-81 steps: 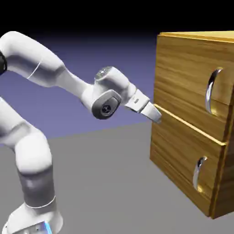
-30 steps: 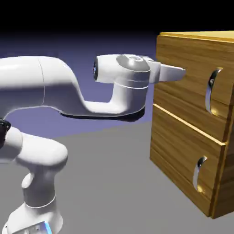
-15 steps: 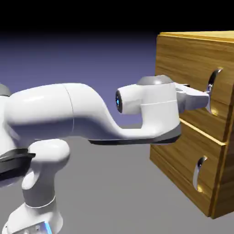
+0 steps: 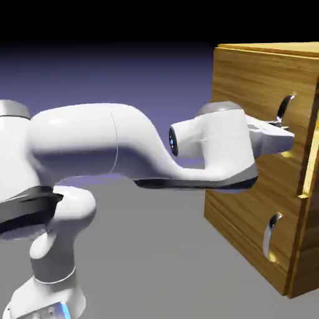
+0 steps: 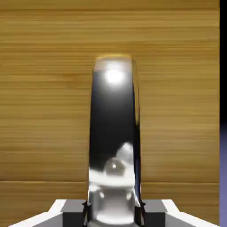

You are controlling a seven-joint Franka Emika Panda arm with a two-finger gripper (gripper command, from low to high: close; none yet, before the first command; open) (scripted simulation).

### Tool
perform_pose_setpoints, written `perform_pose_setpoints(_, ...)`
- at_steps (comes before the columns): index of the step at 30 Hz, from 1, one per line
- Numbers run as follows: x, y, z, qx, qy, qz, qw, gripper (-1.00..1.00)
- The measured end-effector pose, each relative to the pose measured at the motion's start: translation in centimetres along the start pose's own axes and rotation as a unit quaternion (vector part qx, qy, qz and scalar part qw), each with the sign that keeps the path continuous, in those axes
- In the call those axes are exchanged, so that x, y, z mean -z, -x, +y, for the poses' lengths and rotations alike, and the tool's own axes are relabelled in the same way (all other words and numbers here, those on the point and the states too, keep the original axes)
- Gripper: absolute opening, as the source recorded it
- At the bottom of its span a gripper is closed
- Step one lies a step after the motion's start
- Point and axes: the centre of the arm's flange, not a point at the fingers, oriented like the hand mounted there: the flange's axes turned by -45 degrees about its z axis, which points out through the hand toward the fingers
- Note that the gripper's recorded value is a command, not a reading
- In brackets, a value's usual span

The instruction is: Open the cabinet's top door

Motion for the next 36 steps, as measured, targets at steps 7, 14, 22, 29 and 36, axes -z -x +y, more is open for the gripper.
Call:
perform_pose_setpoints(7,4.5,0.0,-1.9,0.0,0.057,0.0,0.998,-1.0)
perform_pose_setpoints(14,8.7,0.0,-4.3,0.0,0.111,0.0,0.994,-1.0)
perform_pose_setpoints(22,12.8,0.0,-7.2,0.001,0.17,0.0,0.986,-1.0)
perform_pose_setpoints(29,16.1,0.0,-10.3,0.0,0.221,0.0,0.975,-1.0)
perform_pose_setpoints(36,18.9,0.0,-13.4,0.0,0.267,0.0,0.964,-1.0)
